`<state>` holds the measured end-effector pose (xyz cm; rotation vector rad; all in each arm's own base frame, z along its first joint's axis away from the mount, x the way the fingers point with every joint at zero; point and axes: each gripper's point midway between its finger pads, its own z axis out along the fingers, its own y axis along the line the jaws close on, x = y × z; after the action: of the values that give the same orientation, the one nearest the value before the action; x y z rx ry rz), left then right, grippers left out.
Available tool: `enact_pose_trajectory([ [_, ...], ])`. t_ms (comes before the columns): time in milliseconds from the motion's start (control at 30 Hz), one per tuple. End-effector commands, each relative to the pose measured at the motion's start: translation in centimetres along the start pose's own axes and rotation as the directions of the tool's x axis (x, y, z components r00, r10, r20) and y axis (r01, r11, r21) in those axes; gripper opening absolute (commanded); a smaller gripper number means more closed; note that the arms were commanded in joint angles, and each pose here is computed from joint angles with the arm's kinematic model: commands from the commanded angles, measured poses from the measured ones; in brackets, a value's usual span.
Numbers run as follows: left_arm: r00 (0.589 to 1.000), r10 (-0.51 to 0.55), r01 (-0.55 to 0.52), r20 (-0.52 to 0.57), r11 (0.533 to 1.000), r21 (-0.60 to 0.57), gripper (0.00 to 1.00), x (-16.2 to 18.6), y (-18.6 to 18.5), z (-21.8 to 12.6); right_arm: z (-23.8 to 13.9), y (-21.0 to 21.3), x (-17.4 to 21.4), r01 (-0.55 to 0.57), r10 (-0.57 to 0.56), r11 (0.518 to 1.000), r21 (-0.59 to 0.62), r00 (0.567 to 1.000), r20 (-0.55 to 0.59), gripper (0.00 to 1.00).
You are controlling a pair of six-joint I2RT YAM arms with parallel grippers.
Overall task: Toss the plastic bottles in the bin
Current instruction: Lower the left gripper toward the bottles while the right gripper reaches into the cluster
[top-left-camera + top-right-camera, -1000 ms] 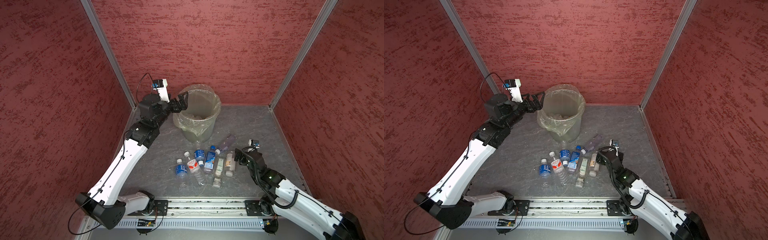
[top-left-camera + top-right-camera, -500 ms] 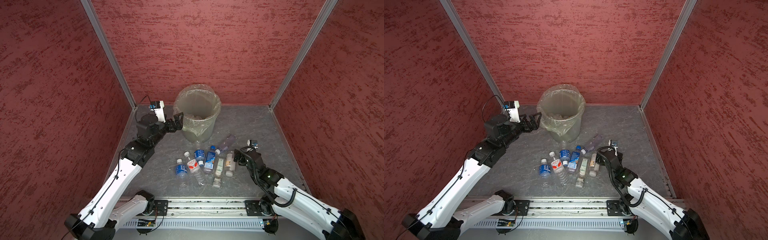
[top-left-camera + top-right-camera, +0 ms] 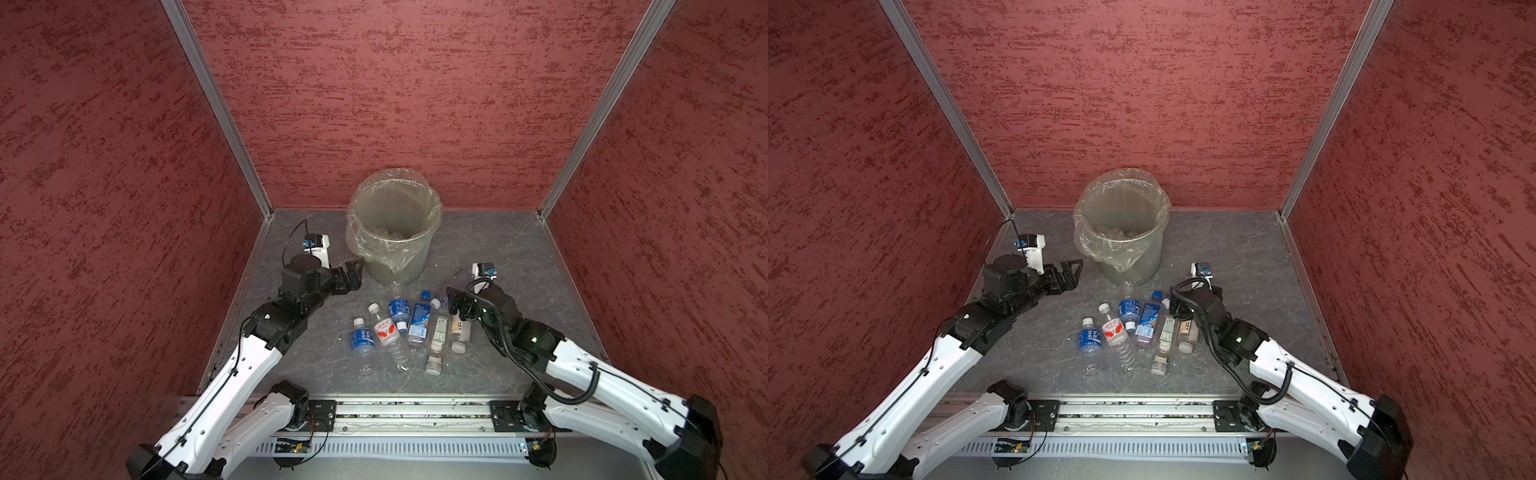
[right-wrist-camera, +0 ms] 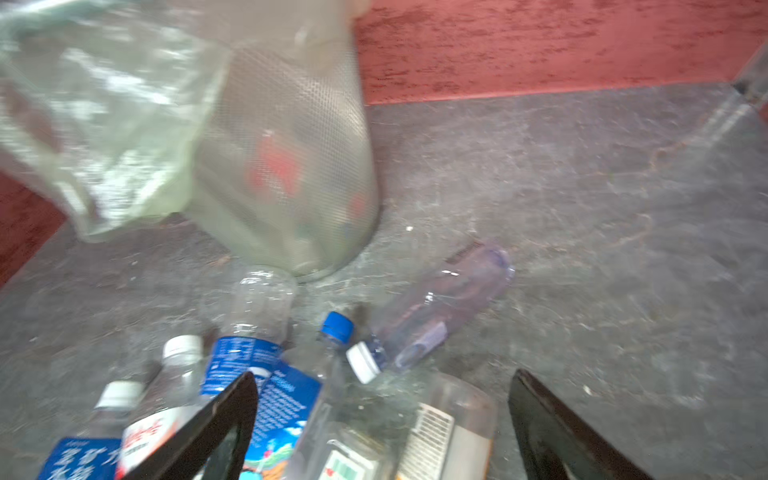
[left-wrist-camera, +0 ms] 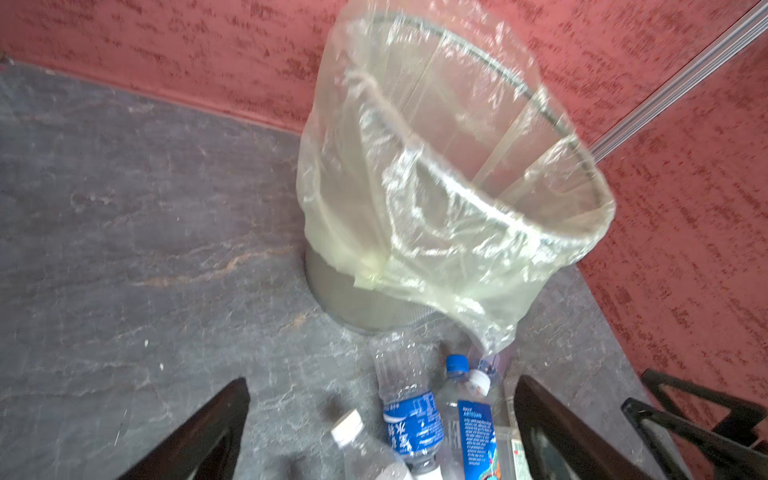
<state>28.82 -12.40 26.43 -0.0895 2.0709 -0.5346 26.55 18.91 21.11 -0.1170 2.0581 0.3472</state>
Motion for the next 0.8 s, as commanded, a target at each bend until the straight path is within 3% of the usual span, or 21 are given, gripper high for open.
enact_pose_trajectory([
  [0, 0.996, -0.040, 0.039, -0.075, 0.999, -0.016, 1.00, 2.9, 1.1, 0.5, 0.1, 3.2, 1.5, 0.114, -0.118, 0.992, -0.050, 0.989, -0.091, 0.95],
  [267, 0.978, -0.075, 0.070, -0.194, 0.997, -0.033, 0.97, 7.3, 2.5, 1.6, 0.5, 10.9, 5.1, 0.258, -0.292, 0.951, -0.169, 0.930, -0.224, 0.95],
  [533, 0.964, -0.099, 0.076, -0.247, 0.992, -0.101, 0.88, 9.6, 4.5, 2.0, 0.6, 14.3, 7.2, 0.271, -0.352, 0.927, -0.258, 0.867, -0.354, 0.95],
  [767, 0.949, -0.161, 0.123, -0.271, 0.980, -0.154, 0.86, 11.0, 6.5, 2.4, 1.9, 16.4, 11.2, 0.298, -0.423, 0.900, -0.317, 0.774, -0.472, 0.90],
])
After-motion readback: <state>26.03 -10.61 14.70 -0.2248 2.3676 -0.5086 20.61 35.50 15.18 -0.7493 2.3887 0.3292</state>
